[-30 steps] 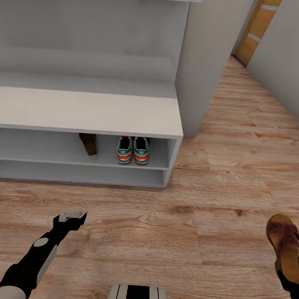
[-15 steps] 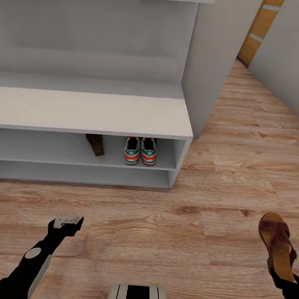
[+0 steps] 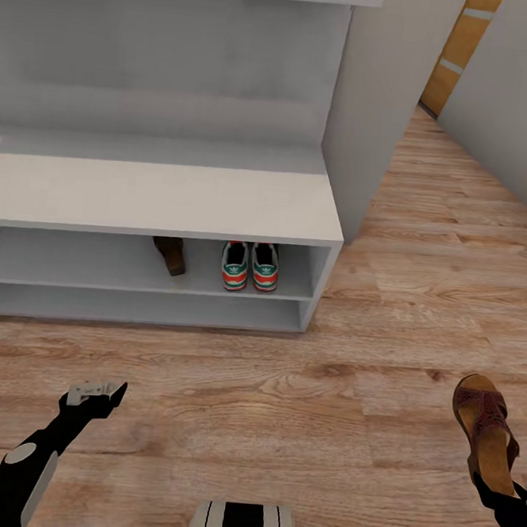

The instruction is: Pick up the two gym shoes and the two sandals from the corridor floor and place them onto the hallstand (shoe rack) in the corridor, making sure they are on the rack and not on the floor. Arrange them so the two gym shoes are next to each other and the two sandals are next to each other.

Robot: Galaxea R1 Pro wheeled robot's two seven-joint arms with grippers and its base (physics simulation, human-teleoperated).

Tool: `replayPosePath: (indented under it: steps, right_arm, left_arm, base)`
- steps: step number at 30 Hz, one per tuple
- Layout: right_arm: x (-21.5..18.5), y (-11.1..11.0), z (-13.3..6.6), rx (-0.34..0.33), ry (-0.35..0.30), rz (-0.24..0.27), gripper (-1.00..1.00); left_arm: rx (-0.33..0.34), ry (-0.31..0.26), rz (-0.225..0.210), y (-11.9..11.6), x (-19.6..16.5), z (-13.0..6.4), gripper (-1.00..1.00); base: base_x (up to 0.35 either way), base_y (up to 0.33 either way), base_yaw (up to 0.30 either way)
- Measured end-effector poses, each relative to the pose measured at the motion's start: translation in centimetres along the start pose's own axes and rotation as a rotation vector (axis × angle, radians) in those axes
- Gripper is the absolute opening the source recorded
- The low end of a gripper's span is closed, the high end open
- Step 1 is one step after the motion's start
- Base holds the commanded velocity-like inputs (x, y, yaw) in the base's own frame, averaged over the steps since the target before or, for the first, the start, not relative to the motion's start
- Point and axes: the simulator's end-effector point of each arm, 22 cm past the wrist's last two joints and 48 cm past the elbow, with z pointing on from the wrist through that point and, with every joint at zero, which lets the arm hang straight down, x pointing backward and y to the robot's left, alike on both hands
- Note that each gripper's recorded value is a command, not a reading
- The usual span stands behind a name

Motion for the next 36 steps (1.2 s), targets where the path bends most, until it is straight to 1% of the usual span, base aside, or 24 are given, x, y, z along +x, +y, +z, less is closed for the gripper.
replayPosePath:
  steps: [5,14,25,28,32,36]
  right_arm:
    - [0.2,0.1,0.0,-0.003,0.004,0.002,-1.00]
    - [0.5,0.3,0.1,-0.008,0.011,0.004,-1.00]
    - [0.5,0.3,0.1,-0.008,0.012,0.004,-1.00]
    - [1.9,-1.4,-0.4,0.020,0.043,-0.034,-1.00]
    - [3.4,-3.5,-1.2,0.051,0.085,-0.077,-1.00]
    - [4.7,-4.6,-2.2,0.071,0.107,-0.073,-1.00]
  left_arm:
    - [-0.010,-0.004,-0.008,0.8,-0.1,-0.2,1.00]
    - [-0.015,-0.006,-0.011,1.1,-0.1,-0.3,1.00]
    - [-0.016,-0.007,-0.011,1.2,-0.1,-0.3,1.00]
    - [-0.036,0.012,-0.046,1.3,1.2,-0.6,1.00]
    - [-0.037,0.013,-0.047,1.3,1.3,-0.6,1.00]
    - [-0.037,0.013,-0.047,1.3,1.3,-0.6,1.00]
  base:
    - [0.000,0.211,0.000]
    - [0.000,0.235,0.000]
    - [0.000,0.055,0.000]
    - [0.000,0.000,0.000]
    - [0.000,0.000,0.000]
    - [0.000,0.000,0.000]
